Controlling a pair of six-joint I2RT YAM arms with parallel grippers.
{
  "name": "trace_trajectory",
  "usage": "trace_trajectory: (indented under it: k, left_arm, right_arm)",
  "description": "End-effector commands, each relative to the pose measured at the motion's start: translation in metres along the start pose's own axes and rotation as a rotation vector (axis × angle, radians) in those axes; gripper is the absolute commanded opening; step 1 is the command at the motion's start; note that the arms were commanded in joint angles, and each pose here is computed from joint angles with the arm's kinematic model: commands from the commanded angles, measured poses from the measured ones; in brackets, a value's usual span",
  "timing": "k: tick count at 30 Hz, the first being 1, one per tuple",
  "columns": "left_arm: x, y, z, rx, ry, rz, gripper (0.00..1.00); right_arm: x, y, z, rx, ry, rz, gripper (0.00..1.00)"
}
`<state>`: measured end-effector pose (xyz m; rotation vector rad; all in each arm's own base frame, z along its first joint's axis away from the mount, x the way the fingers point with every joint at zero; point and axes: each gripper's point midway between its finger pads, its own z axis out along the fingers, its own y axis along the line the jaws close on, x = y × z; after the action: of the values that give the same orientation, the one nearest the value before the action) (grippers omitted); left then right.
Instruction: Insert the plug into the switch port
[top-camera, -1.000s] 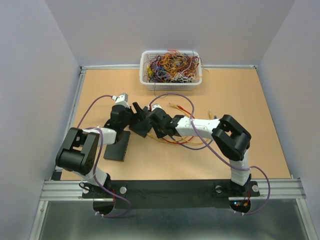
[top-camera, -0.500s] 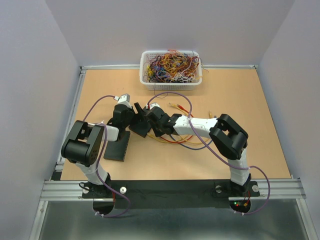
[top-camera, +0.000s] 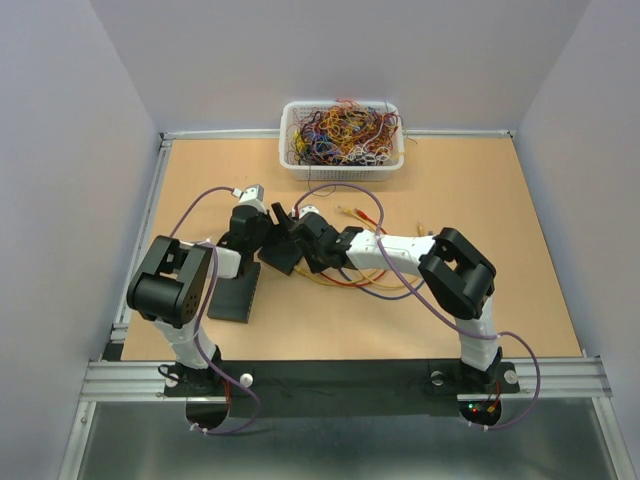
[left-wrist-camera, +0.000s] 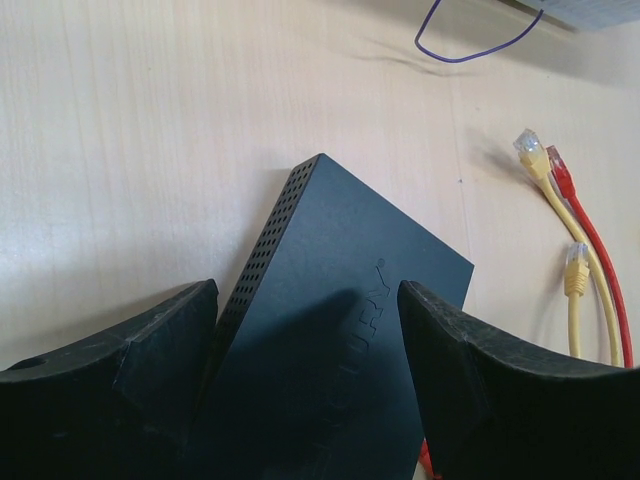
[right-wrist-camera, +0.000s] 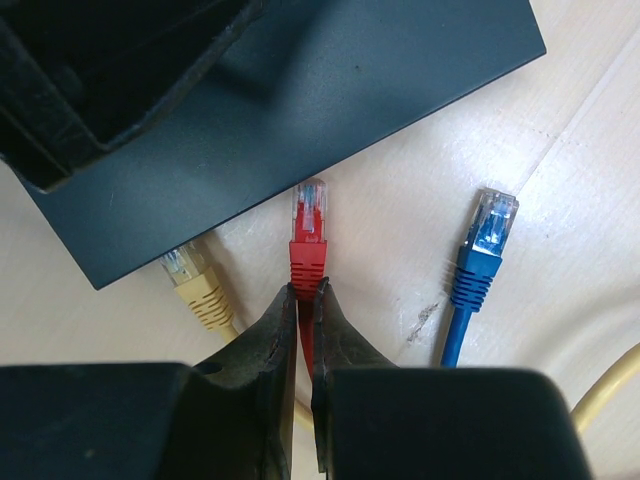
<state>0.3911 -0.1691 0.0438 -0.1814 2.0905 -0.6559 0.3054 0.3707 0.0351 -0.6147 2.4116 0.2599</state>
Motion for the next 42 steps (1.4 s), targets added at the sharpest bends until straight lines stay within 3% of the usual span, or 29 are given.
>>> trace_trajectory:
  k: [1, 25, 42]
  left_arm:
    - [0.008, -0.004, 0.003, 0.0, 0.037, 0.024, 0.84]
    - [0.02, -0.01, 0.011, -0.018, 0.062, 0.067, 0.83]
    - [0.024, -0.01, 0.015, -0.015, 0.077, 0.062, 0.83]
  right_arm:
    - [-0.047, 0.017, -0.017, -0.051, -0.121, 0.022, 0.0]
    - [-0.063, 0.033, -0.033, -0.081, -0.164, 0.016, 0.01]
    - [-0.034, 0.01, -0.033, 0.003, -0.124, 0.019, 0.0]
